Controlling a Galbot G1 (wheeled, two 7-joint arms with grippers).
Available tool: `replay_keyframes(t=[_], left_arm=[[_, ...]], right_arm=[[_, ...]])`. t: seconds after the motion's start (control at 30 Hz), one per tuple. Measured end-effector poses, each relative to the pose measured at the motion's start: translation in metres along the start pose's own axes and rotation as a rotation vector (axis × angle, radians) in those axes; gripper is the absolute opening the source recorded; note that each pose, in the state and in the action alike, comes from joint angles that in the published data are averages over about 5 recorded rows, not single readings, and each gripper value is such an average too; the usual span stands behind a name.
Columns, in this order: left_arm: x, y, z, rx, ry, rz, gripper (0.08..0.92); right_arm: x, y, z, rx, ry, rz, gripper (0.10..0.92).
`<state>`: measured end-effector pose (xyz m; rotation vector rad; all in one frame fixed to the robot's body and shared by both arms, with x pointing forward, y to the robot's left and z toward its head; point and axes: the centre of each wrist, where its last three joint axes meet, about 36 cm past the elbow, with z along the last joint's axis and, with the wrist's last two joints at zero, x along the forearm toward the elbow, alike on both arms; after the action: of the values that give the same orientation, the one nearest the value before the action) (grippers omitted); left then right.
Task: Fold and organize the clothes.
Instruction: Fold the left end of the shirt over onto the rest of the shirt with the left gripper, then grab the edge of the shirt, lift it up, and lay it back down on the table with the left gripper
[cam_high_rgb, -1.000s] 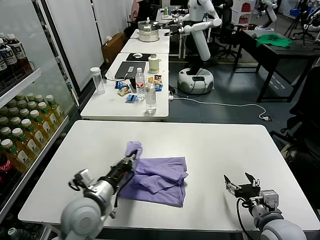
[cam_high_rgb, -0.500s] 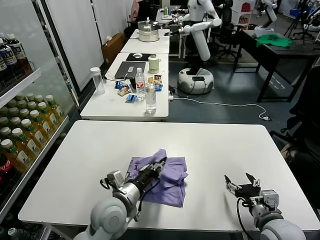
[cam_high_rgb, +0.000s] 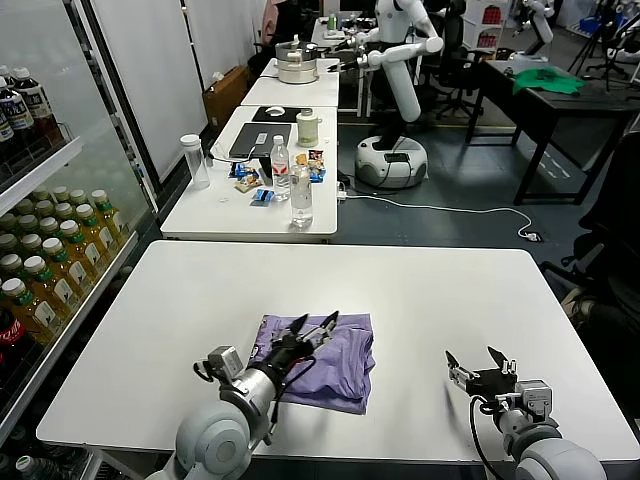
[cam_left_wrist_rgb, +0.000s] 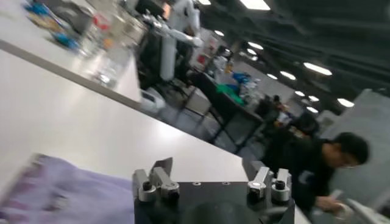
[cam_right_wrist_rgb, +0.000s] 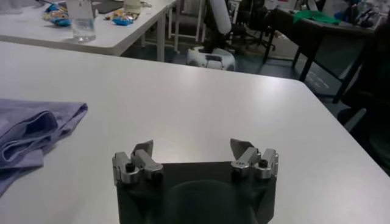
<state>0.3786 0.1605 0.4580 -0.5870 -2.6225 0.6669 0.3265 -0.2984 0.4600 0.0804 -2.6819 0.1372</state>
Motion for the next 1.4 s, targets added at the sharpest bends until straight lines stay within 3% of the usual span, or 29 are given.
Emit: replay_keyframes(t=[0.3,0.67,0.97,1.4], left_arm=[[0.000,0.031,0.023,-0.198,-0.002,-0.235,0.823],[-0.010,0.054,0.047,-0.378,0.035,-0.403,0.805],[-0.007,0.060,0.053,-0.389,0.076,-0.428,0.573],[-0.009,0.067,0.042,-0.144,0.070,-0.354,0.200]], right_arm=[[0.001,0.000,0.000,0.005,0.000,0.000,0.823],[0.004,0.000,-0.001,0.005,-0.005,-0.001,0.823],[0.004,-0.001,-0.003,0.005,-0.010,0.001,0.823],[0.007,-0.001,-0.004,0.003,-0.015,0.004,0.823]])
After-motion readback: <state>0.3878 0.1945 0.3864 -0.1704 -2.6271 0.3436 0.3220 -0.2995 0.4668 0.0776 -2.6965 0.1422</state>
